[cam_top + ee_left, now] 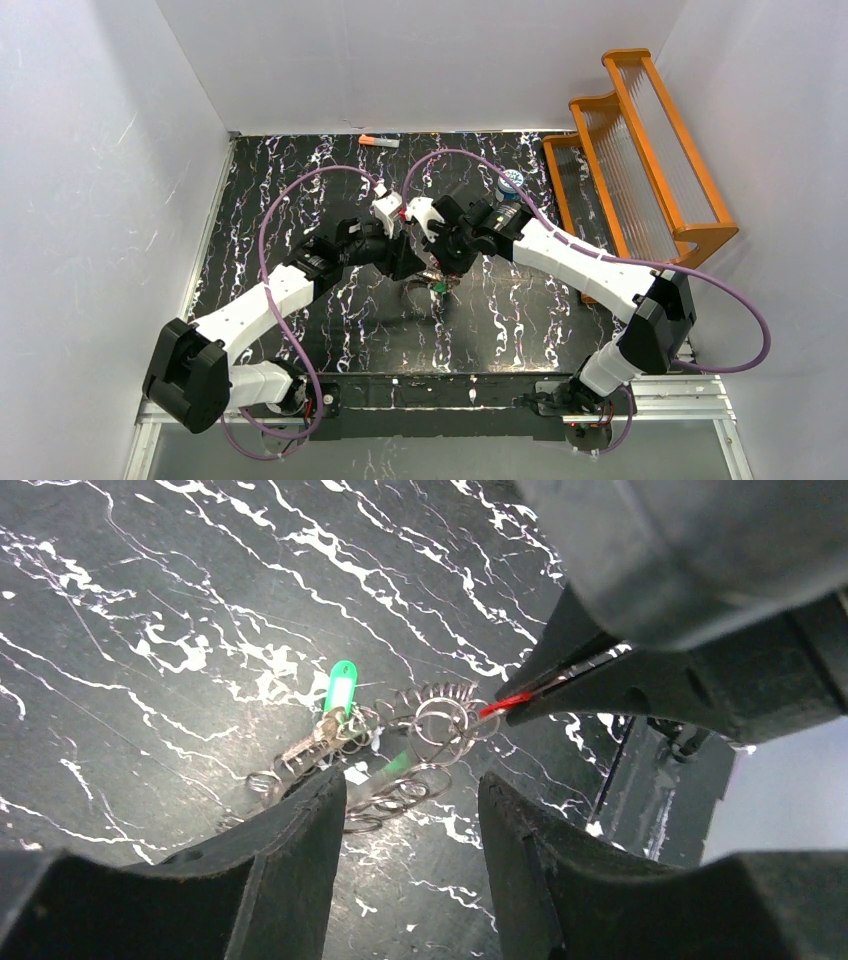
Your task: Remove the keys from the keyring
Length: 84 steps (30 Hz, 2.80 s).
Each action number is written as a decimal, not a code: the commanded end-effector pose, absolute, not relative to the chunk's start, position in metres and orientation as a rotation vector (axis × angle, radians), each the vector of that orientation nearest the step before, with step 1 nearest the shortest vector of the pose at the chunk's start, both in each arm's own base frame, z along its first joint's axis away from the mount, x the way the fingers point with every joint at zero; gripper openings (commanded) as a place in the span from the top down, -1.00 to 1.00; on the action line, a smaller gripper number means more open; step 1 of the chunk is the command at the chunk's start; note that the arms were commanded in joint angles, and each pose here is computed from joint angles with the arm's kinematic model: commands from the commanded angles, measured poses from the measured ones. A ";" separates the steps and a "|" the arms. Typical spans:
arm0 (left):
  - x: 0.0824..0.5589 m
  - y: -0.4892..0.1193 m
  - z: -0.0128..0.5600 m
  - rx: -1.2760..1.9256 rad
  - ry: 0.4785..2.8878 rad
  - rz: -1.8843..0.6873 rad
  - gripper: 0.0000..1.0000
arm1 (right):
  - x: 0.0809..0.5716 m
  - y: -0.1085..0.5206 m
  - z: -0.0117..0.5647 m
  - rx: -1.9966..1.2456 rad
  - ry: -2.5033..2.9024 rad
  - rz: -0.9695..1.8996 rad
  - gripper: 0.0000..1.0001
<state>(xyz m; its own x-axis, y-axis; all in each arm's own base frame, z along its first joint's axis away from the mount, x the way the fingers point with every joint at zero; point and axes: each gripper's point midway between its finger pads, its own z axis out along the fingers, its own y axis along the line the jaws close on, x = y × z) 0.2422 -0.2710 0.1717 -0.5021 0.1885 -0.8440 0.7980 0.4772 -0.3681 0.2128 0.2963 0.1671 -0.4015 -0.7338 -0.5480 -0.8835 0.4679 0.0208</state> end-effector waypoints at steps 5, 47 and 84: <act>0.231 -0.276 0.198 0.930 1.730 -0.986 -0.01 | 0.220 0.311 0.197 -1.279 2.193 0.531 0.97; 0.240 -0.275 0.191 1.047 1.549 -0.645 0.11 | 0.212 0.311 0.203 -1.208 2.126 0.699 0.97; 0.238 -0.282 0.188 1.127 1.506 -0.476 1.00 | 0.238 0.270 0.185 -1.042 2.177 0.553 0.97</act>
